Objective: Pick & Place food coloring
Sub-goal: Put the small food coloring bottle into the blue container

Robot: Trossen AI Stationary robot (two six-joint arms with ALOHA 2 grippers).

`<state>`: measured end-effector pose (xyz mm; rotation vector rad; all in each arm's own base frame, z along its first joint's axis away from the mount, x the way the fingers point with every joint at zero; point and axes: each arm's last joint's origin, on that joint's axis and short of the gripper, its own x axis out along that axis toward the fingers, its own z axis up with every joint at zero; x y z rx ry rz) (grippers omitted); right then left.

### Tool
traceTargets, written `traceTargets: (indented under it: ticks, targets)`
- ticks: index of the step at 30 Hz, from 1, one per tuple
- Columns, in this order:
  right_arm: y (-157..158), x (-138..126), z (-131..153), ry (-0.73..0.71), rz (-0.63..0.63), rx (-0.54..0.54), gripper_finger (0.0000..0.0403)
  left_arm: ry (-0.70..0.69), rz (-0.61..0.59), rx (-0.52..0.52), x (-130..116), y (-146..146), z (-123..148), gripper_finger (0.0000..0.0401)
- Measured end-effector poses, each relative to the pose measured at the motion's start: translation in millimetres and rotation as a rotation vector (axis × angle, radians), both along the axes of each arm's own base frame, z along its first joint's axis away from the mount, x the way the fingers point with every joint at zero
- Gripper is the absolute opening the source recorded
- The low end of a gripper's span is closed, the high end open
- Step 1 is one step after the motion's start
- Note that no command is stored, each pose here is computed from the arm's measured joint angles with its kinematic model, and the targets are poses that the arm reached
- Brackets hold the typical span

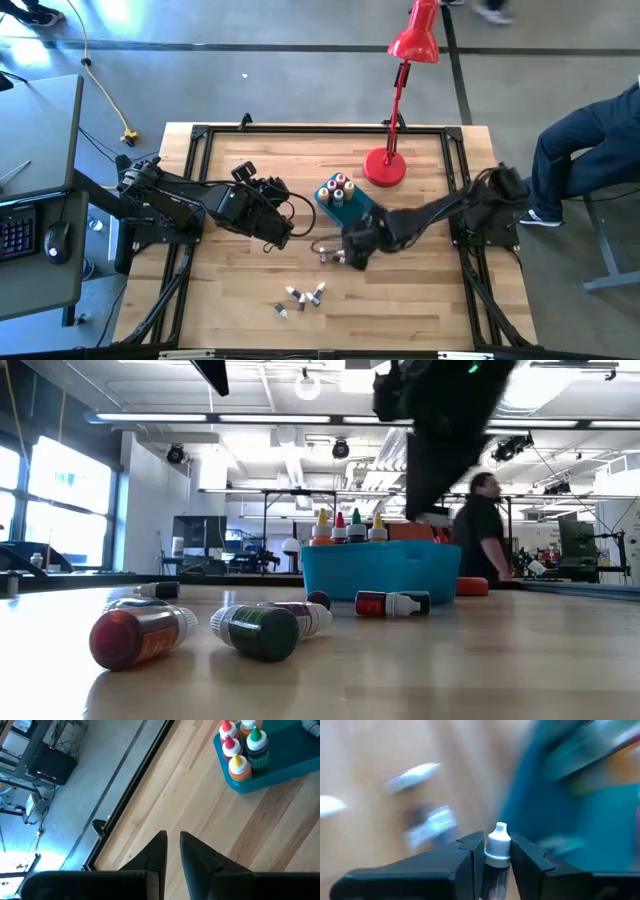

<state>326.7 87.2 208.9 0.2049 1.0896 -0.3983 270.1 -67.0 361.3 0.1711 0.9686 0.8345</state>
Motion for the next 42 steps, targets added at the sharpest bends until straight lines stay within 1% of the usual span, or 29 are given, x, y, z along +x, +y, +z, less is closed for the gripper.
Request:
traceTargets:
  ticks: [1,4,6,7,9,10,12,13,16,18,21,23,25,28,30,33,36,39,42]
  targets:
    - [-8,0,5,-0.018,-0.007,-0.058,0.0080,0.000,0.000,0.000,0,0,0,0.0048]
    - [-32,5,22,-0.101,-0.031,-0.165,0.0076,-0.004,0.004,-0.005,0,0,0,0.0048]
    - [-49,5,18,-0.077,-0.050,-0.205,0.0070,-0.013,0.014,-0.015,0,0,0,0.0048]
    - [-58,4,12,-0.051,-0.062,-0.207,0.0069,-0.012,0.015,-0.025,0,0,0,0.0048]
    - [-71,3,-1,-0.008,-0.067,-0.155,0.0071,-0.006,0.014,-0.041,0,-1,-1,0.0048]
    - [-76,3,-4,-0.006,-0.066,-0.128,0.0075,-0.003,0.013,-0.051,0,-1,-1,0.0048]
    - [-81,4,-7,-0.052,-0.057,-0.076,0.0088,-0.003,0.012,-0.061,-1,-1,0,0.0048]
    - [-82,5,-10,-0.065,-0.041,-0.075,0.0096,-0.004,0.012,-0.061,-2,-1,0,0.0048]
    - [-86,1,-21,-0.036,0.015,-0.115,0.0117,-0.009,0.013,-0.048,-2,0,1,0.0048]
    - [-89,1,-23,-0.051,0.010,-0.109,0.0129,-0.013,0.014,-0.035,-2,0,1,0.0048]
    - [-90,-1,-26,-0.029,0.017,-0.088,0.0145,-0.010,0.012,-0.040,-2,0,1,0.0048]
    - [-89,0,-23,-0.045,0.026,-0.072,0.0153,-0.015,0.008,-0.062,-4,0,3,0.0048]
    - [-86,2,-14,-0.076,0.039,-0.063,0.0159,-0.023,-0.009,-0.068,-10,0,8,0.0048]
    - [-79,6,1,-0.115,0.116,-0.068,0.0162,-0.063,-0.021,-0.077,-25,2,17,0.0048]
    - [-71,7,8,-0.141,0.178,-0.065,0.0162,-0.079,0.000,-0.091,-39,6,16,0.0048]
    - [-58,6,15,-0.170,0.299,-0.055,0.0159,-0.108,0.052,-0.105,-63,11,0,0.0048]
    - [-45,5,14,-0.156,0.430,-0.072,0.0155,-0.148,0.104,-0.133,-86,16,-30,0.0048]
    - [-30,8,10,-0.174,0.502,-0.083,0.0154,-0.219,0.112,-0.250,-97,15,-66,0.0048]
    - [-16,13,1,-0.191,0.560,-0.019,0.0156,-0.341,0.080,-0.368,-96,14,-99,0.0048]
